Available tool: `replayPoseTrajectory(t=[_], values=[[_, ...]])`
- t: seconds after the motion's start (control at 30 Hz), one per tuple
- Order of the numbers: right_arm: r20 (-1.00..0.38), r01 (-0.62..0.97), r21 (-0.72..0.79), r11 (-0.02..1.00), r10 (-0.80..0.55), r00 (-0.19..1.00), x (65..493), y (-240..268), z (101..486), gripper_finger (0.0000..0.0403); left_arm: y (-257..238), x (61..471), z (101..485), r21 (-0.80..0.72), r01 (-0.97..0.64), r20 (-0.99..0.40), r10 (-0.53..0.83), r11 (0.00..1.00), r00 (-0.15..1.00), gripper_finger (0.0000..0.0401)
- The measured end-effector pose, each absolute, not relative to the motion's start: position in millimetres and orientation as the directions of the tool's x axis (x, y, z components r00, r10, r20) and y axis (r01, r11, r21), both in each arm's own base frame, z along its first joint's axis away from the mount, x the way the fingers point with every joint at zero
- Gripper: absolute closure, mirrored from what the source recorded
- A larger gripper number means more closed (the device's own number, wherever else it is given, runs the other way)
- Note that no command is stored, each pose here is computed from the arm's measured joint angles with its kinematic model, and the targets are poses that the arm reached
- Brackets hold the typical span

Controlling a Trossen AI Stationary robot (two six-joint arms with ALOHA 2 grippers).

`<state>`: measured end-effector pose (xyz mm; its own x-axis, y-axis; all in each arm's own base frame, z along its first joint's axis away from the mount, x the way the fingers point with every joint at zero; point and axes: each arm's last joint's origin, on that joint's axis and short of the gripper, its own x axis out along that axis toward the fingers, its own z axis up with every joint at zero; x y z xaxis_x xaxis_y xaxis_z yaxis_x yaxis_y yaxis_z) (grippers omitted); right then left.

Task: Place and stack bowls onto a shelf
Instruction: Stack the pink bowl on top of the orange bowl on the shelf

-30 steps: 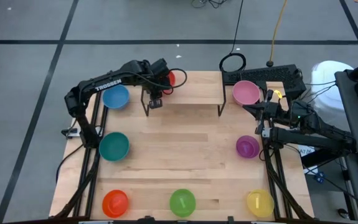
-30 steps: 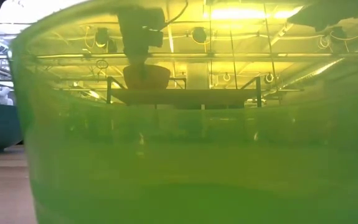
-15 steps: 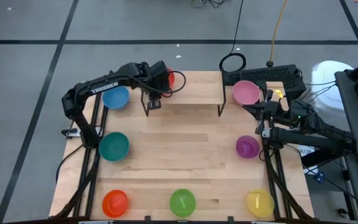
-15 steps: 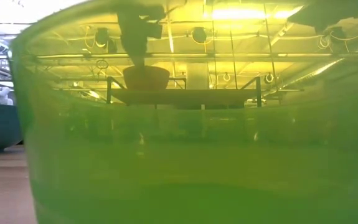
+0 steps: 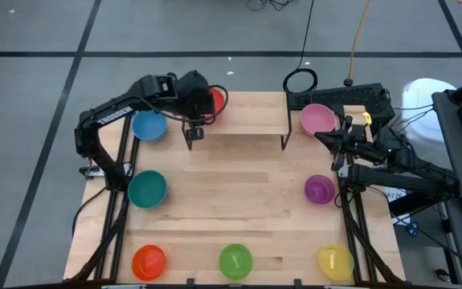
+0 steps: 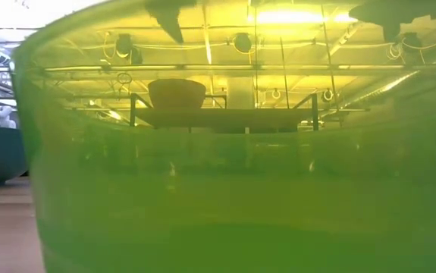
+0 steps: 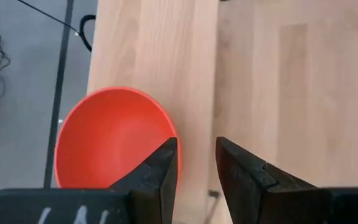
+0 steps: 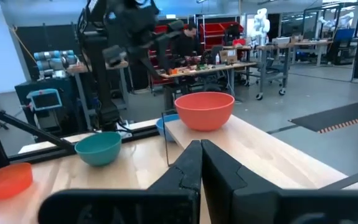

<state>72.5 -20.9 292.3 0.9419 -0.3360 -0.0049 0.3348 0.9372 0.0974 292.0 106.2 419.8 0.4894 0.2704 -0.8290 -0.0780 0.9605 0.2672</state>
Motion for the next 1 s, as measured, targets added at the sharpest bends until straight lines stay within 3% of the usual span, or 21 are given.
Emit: replayPoseTrajectory(t=[0.1,0.33,0.43,0.63,0.9,1.0], values=[[-0.001,0.335,0.098,0.937,-0.336,0.942,72.5,-20.9,292.6,0.0401,97.6,283.9,435.7,0.247,-0.106,-0.818,0.266,0.963,0.511,0.0286],[-0.059,0.344,0.052,0.937,-0.341,0.938,75.4,-21.8,287.6,0.0401,90.6,259.1,434.6,0.155,-0.222,-0.910,0.227,0.963,0.348,0.0286],[-0.103,0.385,0.037,0.922,-0.379,0.919,77.9,-23.7,285.1,0.0401,91.0,260.4,433.3,0.116,-0.309,-0.907,0.227,0.944,0.354,0.0286],[-0.354,0.535,-0.015,0.845,-0.505,0.788,69.0,-26.0,297.6,0.0401,88.2,257.9,435.0,0.077,-0.354,-0.908,0.212,0.932,0.362,0.0286],[-0.652,0.602,-0.019,0.798,-0.466,0.598,62.9,-24.8,323.6,0.0401,87.2,256.1,436.6,0.057,-0.376,-0.905,0.207,0.925,0.371,0.0286],[-0.714,0.675,-0.035,0.737,-0.491,0.499,68.4,-28.2,328.8,0.0401,87.2,256.4,436.4,0.057,-0.376,-0.906,0.207,0.925,0.370,0.0286]])
